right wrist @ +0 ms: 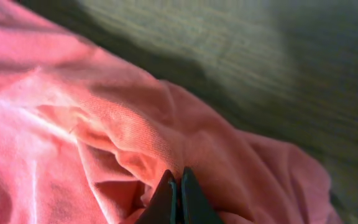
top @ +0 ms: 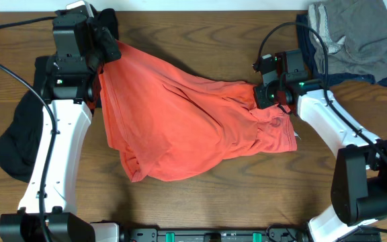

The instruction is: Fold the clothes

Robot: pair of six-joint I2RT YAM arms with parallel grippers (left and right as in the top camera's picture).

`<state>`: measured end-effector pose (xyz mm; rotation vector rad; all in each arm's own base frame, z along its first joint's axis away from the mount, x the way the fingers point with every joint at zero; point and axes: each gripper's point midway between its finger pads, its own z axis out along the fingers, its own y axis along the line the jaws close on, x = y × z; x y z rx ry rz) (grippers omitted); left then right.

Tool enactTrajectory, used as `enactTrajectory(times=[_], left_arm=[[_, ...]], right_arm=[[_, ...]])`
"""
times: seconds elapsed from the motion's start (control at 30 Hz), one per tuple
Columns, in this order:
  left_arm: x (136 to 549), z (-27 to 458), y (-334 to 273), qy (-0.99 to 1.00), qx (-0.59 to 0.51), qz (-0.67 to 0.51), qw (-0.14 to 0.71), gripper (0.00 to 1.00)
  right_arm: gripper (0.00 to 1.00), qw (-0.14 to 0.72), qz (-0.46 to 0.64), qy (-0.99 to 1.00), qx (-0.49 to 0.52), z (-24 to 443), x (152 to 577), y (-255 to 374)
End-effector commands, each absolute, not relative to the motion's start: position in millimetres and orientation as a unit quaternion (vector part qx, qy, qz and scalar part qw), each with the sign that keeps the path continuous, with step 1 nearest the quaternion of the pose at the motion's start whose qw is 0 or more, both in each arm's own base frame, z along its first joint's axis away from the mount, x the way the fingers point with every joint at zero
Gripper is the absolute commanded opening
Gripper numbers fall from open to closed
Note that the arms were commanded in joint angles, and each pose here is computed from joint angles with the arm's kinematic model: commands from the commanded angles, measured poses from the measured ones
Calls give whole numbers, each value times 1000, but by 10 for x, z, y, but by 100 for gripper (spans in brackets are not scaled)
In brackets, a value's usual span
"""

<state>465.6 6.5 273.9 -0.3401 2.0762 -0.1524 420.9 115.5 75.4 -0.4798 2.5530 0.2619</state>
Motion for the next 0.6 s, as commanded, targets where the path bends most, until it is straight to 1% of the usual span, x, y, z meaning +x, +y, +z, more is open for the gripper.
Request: enactTrajectory(times=[0.0, 0.13, 0.27, 0.4, 0.57], left_arm=[[4615, 3017, 74, 841, -135, -64, 520, 6], [4537, 3195, 93, 830, -131, -60, 538, 6], [4436, 3376, 175, 818, -138, -53, 556, 6], [4334, 3493, 269, 811, -146, -48, 565, 6], [4266, 3557, 371, 806, -155, -41, 570, 6]], right_arm=[[1, 317, 85, 928, -179, 1201, 4543, 1118], [1, 360, 69, 911, -190, 1807, 4784, 1033], [1, 361, 46, 913, -184, 2127, 4811, 869], [1, 326, 38, 929, -168, 2139, 4684, 686], [1, 246, 40, 957, -149, 1924, 4355, 495]])
